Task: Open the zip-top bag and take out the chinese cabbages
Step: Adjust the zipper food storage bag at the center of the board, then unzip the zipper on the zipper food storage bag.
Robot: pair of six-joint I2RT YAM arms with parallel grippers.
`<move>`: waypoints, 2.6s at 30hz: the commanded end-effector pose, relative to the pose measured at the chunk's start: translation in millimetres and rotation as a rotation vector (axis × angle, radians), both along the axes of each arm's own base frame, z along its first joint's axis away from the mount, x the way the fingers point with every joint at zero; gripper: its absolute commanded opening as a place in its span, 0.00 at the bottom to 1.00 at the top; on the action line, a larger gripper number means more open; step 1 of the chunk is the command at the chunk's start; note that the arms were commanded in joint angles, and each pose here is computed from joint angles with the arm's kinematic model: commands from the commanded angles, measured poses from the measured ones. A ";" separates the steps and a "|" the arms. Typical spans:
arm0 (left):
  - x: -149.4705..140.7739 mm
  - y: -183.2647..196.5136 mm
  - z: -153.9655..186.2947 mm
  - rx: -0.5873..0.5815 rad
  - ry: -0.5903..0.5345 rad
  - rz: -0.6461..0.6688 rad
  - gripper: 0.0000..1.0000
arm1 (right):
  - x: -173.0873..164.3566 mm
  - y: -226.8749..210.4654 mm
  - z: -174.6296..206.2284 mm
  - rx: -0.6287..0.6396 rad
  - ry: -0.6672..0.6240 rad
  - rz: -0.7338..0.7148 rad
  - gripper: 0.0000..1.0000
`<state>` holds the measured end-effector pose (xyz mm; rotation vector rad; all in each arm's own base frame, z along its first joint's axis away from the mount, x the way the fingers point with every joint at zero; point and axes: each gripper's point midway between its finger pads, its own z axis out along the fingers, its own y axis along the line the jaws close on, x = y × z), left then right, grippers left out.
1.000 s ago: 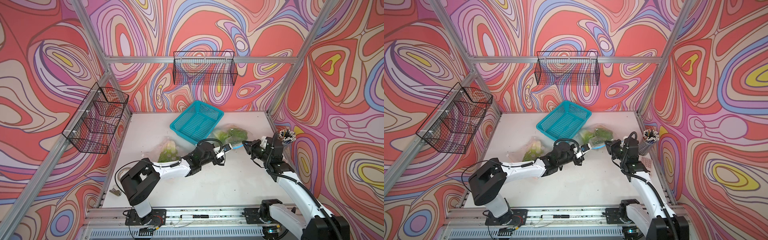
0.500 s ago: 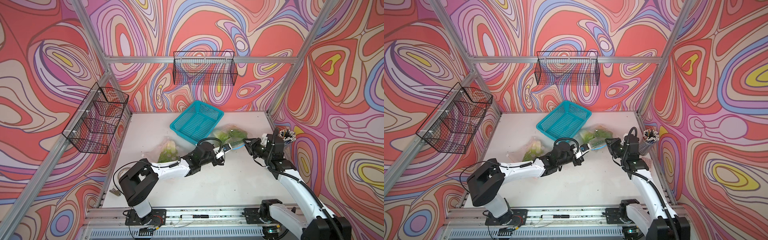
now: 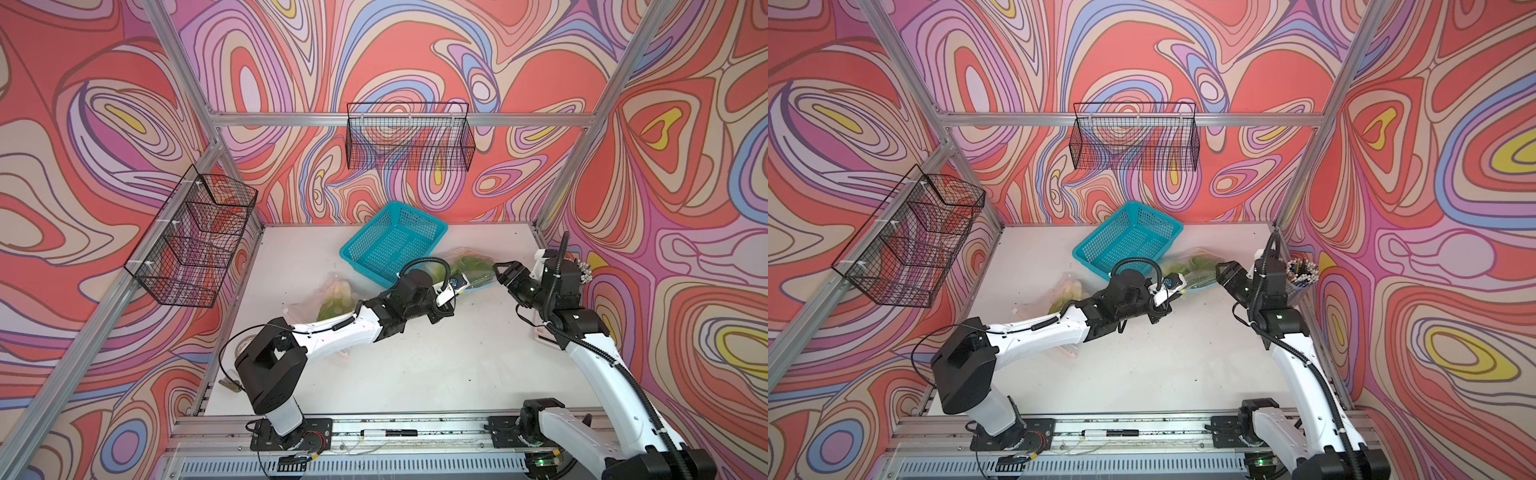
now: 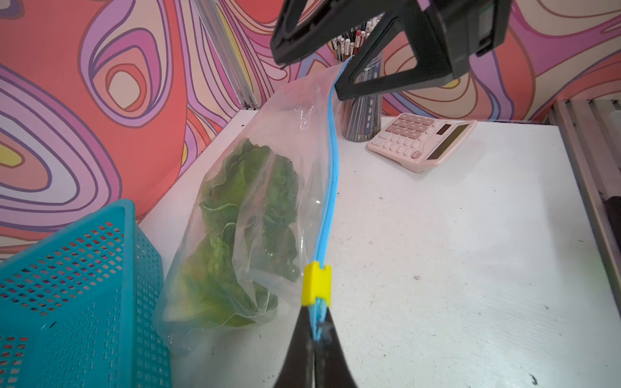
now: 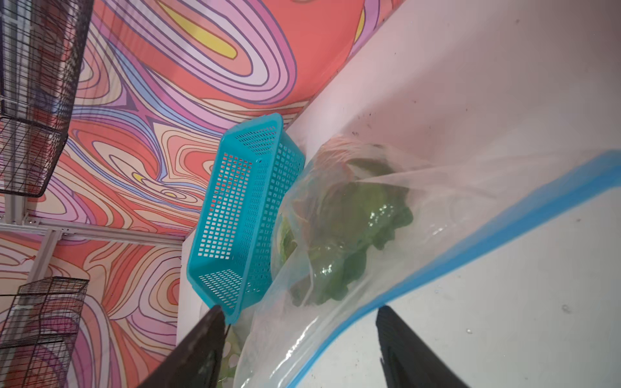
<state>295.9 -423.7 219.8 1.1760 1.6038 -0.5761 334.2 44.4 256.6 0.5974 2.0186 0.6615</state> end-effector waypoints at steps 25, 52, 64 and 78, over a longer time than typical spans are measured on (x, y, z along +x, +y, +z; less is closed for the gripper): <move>19.6 34.7 37.0 -0.122 0.404 -0.129 0.00 | 11.3 132.7 45.8 -0.481 -0.547 0.915 0.61; 41.4 48.4 39.7 -0.202 0.580 -0.167 0.00 | 13.2 164.4 16.0 -0.486 -0.512 1.124 0.37; 45.1 49.3 33.9 -0.202 0.586 -0.148 0.00 | 11.6 170.5 11.9 -0.479 -0.506 1.158 0.31; 50.2 52.1 30.1 -0.212 0.573 -0.109 0.00 | 14.1 170.1 6.1 -0.530 -0.482 1.143 0.13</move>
